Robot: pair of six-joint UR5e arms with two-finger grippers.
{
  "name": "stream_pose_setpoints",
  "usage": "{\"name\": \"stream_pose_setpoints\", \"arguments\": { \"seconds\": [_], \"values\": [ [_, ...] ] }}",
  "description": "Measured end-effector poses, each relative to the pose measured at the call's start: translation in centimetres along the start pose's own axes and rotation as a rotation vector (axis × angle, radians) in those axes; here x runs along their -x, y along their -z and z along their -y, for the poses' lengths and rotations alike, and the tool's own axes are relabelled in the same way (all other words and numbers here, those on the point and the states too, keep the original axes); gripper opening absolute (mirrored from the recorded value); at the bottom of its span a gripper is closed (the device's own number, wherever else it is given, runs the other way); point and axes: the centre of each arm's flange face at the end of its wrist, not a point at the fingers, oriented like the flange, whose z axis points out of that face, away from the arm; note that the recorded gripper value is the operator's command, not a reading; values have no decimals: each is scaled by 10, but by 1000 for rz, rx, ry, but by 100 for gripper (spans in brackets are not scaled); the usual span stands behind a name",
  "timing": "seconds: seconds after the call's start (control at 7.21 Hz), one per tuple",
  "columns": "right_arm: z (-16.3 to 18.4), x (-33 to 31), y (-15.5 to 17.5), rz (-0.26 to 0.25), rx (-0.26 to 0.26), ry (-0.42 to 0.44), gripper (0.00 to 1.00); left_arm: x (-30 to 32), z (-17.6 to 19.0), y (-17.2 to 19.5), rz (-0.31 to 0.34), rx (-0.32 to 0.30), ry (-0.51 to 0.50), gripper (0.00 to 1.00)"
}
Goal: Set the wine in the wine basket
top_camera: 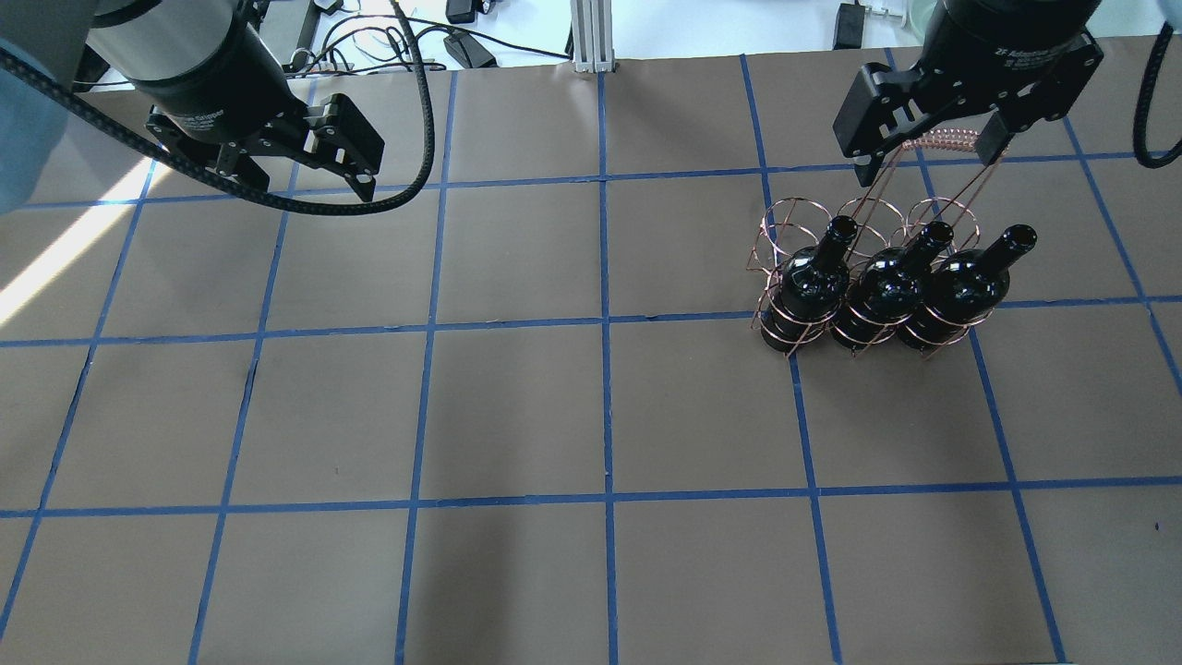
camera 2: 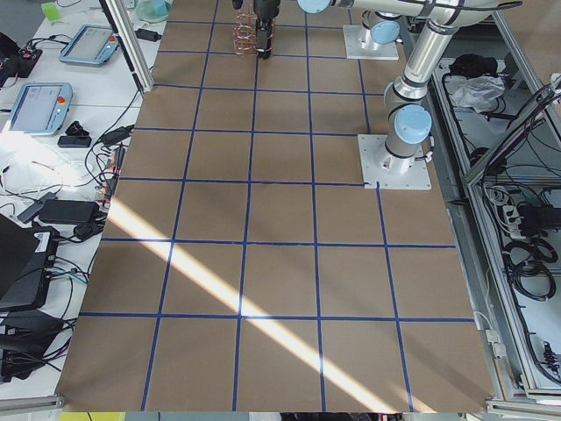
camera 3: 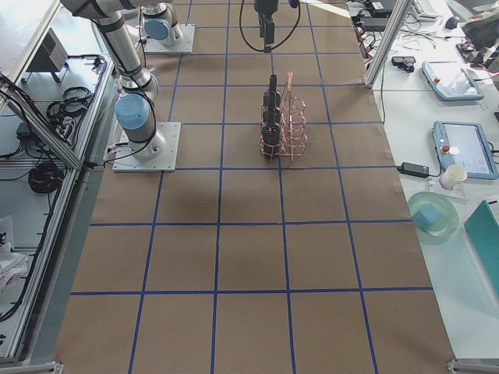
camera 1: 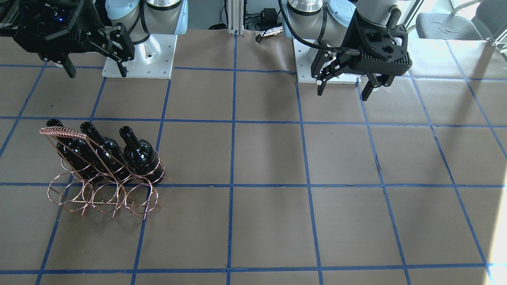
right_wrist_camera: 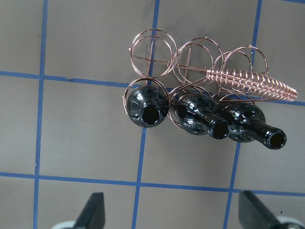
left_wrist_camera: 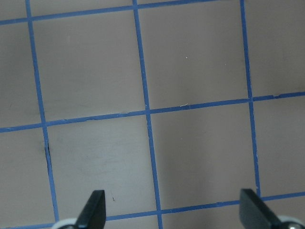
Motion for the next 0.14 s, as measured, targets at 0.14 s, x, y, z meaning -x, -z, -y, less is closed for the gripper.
{"name": "stream_pose_setpoints", "arguments": {
  "seconds": [0.14],
  "values": [
    [-2, 0, 0, -1, 1, 3, 100, 0, 0, 1, 1, -4, 1, 100]
  ]
}}
